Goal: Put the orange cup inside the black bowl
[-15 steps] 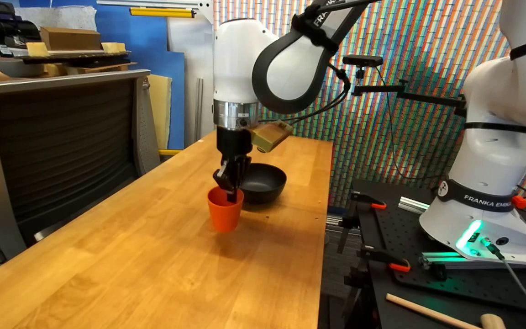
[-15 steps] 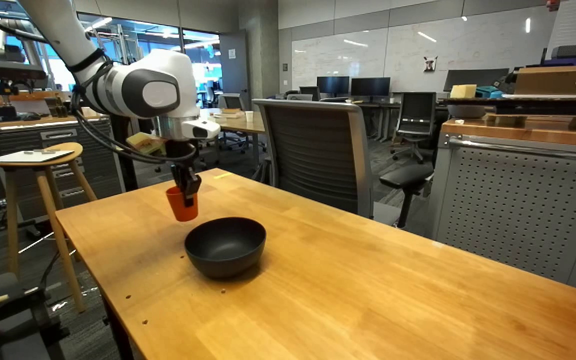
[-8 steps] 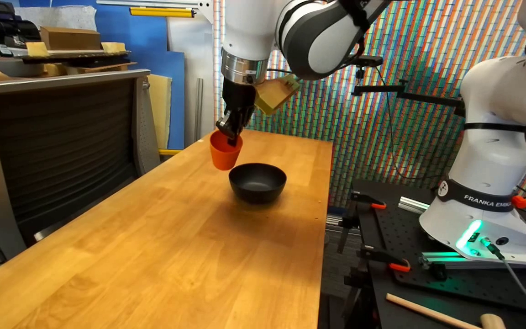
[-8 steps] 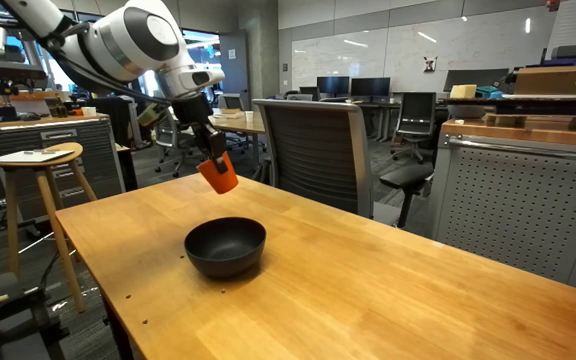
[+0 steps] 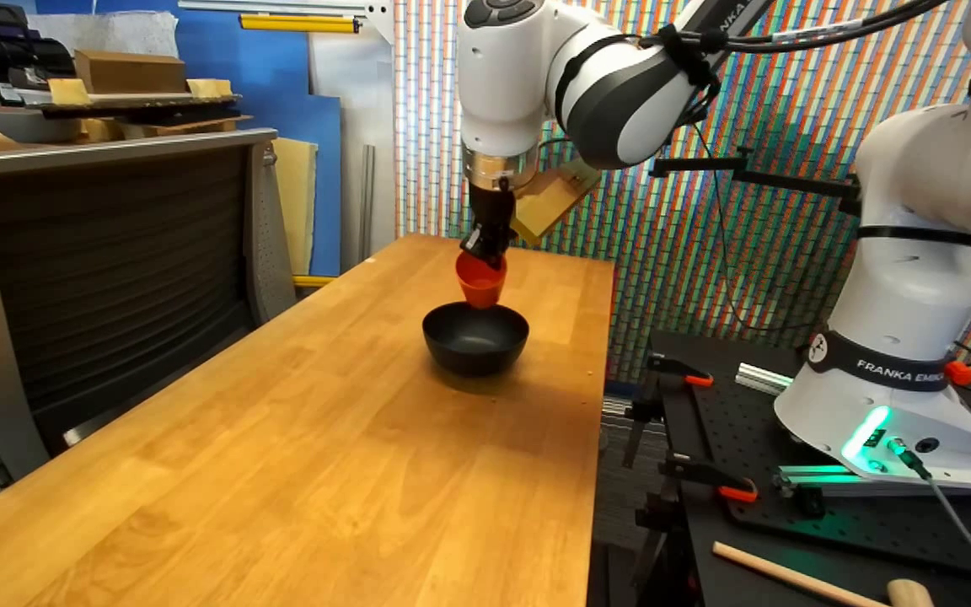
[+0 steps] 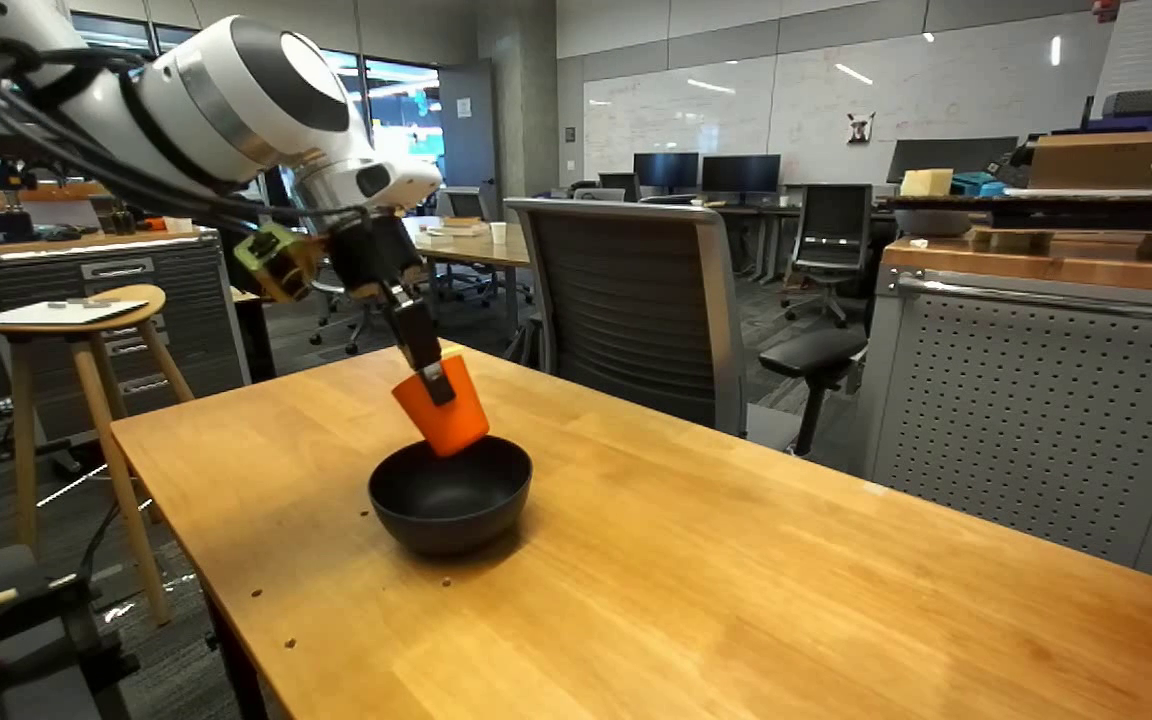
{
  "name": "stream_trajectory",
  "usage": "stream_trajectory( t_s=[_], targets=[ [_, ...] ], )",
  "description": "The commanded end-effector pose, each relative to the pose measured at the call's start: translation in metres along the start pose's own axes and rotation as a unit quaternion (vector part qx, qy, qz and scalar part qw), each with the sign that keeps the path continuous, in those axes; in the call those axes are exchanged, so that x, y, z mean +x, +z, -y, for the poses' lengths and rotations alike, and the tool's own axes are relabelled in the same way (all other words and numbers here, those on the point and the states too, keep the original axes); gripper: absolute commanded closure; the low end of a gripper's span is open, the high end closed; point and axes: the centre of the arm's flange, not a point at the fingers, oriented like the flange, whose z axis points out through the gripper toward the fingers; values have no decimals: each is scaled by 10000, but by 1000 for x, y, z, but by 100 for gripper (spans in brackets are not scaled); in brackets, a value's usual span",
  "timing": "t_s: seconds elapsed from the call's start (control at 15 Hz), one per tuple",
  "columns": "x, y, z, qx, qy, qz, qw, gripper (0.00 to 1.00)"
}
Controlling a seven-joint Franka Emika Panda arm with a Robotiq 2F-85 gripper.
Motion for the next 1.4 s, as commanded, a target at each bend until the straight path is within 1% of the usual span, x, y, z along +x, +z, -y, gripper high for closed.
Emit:
stream_trajectory(
  t_s=[0.0, 0.13, 0.27, 0.33, 0.4, 0.47, 0.53, 0.6, 0.67, 0.87, 1.07, 1.2, 1.33],
  targets=[
    [-12, 23, 6, 817, 91, 596, 9948, 99],
    [-12, 33, 13, 1400, 123, 663, 9879, 99],
    [-8, 40, 18, 1760, 164, 682, 9819, 99],
    [-6, 42, 19, 1870, 195, 702, 9797, 98],
    [-4, 45, 19, 1927, 207, 718, 9784, 71],
    [-3, 47, 20, 1897, 167, 703, 9792, 69],
    [-5, 48, 21, 1852, 112, 684, 9803, 64],
    [-6, 49, 22, 1809, 48, 683, 9811, 54],
    [-8, 48, 23, 1751, 1, 670, 9823, 47],
    [-13, 34, 30, 1723, -232, 568, 9831, 23],
    [-23, 1, 43, 1781, -590, 325, 9817, 2],
    [-32, -28, 50, 1828, -947, 128, 9785, 0],
    [-38, -56, 48, 1844, -1258, 63, 9747, 0]
  ],
)
